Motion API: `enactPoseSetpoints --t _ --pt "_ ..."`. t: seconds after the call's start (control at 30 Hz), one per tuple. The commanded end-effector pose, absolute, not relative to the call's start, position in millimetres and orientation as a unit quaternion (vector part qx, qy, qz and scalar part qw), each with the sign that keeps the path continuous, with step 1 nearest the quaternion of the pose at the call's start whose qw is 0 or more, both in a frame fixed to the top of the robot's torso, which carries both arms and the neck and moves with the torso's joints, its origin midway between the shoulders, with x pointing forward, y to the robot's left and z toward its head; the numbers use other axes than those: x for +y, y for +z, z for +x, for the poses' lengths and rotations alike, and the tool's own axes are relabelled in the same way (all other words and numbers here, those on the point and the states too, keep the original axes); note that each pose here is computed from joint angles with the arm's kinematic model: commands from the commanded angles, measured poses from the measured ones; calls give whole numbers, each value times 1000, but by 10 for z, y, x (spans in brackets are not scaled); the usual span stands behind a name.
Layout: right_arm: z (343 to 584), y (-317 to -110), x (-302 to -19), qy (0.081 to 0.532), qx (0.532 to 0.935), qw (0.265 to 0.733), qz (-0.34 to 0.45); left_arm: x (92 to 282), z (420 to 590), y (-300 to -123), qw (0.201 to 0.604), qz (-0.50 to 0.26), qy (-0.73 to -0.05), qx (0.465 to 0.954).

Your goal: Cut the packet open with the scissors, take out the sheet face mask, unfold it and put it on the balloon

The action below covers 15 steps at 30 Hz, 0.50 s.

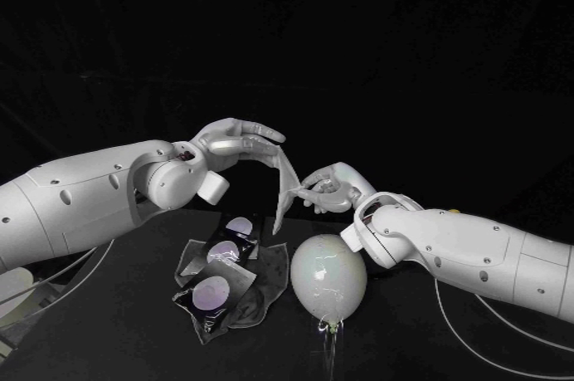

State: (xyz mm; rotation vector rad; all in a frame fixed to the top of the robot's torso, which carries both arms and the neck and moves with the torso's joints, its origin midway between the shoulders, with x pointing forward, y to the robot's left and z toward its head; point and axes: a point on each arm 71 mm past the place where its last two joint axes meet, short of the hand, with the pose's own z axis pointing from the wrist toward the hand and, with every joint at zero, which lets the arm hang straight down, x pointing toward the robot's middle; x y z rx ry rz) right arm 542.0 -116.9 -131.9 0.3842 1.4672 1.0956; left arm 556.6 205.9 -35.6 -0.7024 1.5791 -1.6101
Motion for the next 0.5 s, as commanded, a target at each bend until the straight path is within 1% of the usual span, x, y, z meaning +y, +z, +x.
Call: enactPoseSetpoints --t 0.03,0.5 --pt "5417 -1342 -1159 468 644 585 155 2064 5572 -322 384 -275 -637 610" --pt "5408 -1353 -1146 470 650 578 151 2081 5590 -324 387 -278 -634 609"
